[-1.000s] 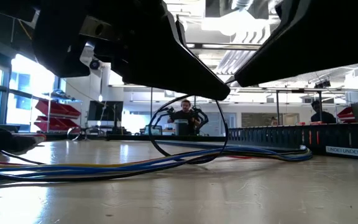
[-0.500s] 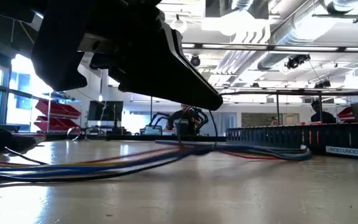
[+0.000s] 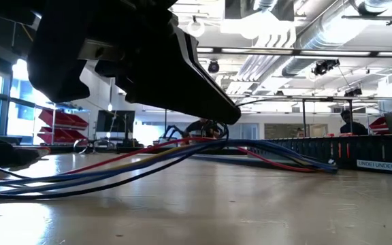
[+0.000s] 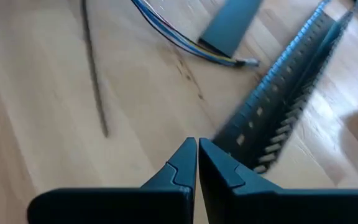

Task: Ziptie cables
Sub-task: Wrap the black zip tie on the cables

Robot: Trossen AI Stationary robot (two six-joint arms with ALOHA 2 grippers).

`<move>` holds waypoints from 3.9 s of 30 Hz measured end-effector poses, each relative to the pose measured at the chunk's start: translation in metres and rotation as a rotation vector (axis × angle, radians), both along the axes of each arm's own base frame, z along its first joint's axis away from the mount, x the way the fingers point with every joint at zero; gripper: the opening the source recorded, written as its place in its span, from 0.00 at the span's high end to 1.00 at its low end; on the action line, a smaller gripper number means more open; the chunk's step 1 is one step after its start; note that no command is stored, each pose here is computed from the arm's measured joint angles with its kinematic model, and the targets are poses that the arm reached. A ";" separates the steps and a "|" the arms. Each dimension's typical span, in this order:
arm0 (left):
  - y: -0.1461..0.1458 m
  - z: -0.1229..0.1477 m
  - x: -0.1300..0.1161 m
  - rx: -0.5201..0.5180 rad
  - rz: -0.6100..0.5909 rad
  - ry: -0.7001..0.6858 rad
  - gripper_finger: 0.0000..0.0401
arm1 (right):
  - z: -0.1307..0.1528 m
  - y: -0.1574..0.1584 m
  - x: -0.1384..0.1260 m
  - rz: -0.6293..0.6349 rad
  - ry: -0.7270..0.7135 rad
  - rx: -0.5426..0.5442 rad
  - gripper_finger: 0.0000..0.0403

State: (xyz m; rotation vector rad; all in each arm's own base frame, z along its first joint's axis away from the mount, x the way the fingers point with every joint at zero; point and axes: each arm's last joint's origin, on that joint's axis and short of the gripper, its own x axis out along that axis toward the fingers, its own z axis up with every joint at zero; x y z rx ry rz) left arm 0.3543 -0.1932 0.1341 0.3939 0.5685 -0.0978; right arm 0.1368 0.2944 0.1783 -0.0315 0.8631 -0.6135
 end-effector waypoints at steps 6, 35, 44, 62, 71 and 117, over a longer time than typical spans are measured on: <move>0.000 0.000 0.000 -0.005 -0.001 -0.002 0.99 | -0.005 0.011 0.008 0.119 -0.135 0.041 1.00; -0.002 0.001 0.001 -0.037 -0.024 -0.008 0.99 | -0.042 -0.038 0.179 0.415 -0.125 -0.052 0.92; -0.001 0.000 0.000 -0.030 -0.026 0.006 0.99 | -0.044 -0.024 0.162 0.368 -0.160 -0.017 1.00; 0.003 -0.008 -0.005 -0.027 0.012 0.046 0.99 | -0.054 0.003 0.047 0.065 -0.085 0.084 1.00; 0.004 -0.012 -0.004 -0.043 0.014 0.060 0.99 | -0.044 0.000 0.051 0.055 0.086 0.122 0.99; 0.003 -0.011 -0.005 -0.083 0.022 0.073 0.99 | -0.078 -0.053 0.174 0.476 -0.233 -0.012 0.78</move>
